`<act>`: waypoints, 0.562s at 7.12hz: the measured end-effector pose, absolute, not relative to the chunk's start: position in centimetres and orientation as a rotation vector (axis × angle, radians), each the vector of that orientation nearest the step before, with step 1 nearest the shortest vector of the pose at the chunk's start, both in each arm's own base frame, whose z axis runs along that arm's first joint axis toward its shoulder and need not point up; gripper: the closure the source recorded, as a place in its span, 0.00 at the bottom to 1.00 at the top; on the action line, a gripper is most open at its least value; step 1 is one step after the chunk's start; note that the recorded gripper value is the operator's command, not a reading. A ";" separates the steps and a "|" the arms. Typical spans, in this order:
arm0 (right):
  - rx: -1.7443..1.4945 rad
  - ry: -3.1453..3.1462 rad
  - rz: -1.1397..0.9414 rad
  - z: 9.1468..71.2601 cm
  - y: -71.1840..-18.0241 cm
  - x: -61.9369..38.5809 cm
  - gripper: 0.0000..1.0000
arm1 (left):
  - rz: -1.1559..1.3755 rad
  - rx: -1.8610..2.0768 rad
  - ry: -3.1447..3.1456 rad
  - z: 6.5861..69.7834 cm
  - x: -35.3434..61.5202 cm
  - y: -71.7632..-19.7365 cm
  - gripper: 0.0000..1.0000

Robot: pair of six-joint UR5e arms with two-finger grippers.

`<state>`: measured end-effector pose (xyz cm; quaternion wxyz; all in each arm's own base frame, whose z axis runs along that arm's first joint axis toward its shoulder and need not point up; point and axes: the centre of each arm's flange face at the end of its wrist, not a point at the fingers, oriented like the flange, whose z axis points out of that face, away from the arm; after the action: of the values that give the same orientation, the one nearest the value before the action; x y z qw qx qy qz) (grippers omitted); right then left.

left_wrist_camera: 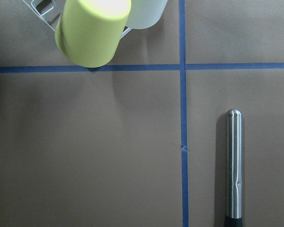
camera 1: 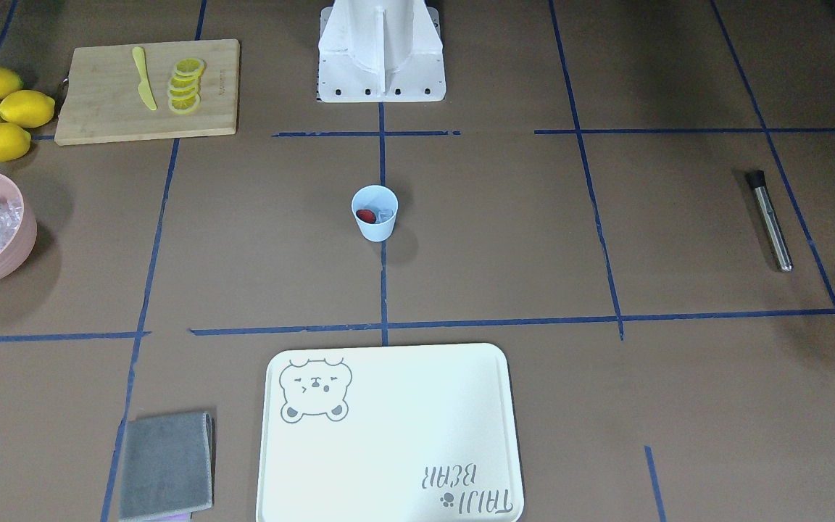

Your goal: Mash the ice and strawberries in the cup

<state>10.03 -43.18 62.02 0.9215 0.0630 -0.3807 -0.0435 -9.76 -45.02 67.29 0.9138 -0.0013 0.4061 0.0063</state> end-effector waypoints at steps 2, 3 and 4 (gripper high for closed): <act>0.126 -0.784 -0.092 62.1 -43.2 9.8 0.00 | 0.008 -0.013 0.834 67.8 -9.8 -44.5 0.00; 0.117 -0.788 -0.110 62.1 -43.4 8.9 0.00 | 0.008 -0.019 0.811 68.2 -9.9 -44.2 0.00; 0.102 -0.791 -0.141 62.2 -43.7 7.5 0.00 | 0.013 -0.018 0.759 68.2 -10.3 -44.2 0.00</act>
<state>7.47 -43.68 62.22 0.9191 0.0496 -0.3848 -0.0684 -10.30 -44.23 68.25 0.9287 -0.0090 0.3706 0.0066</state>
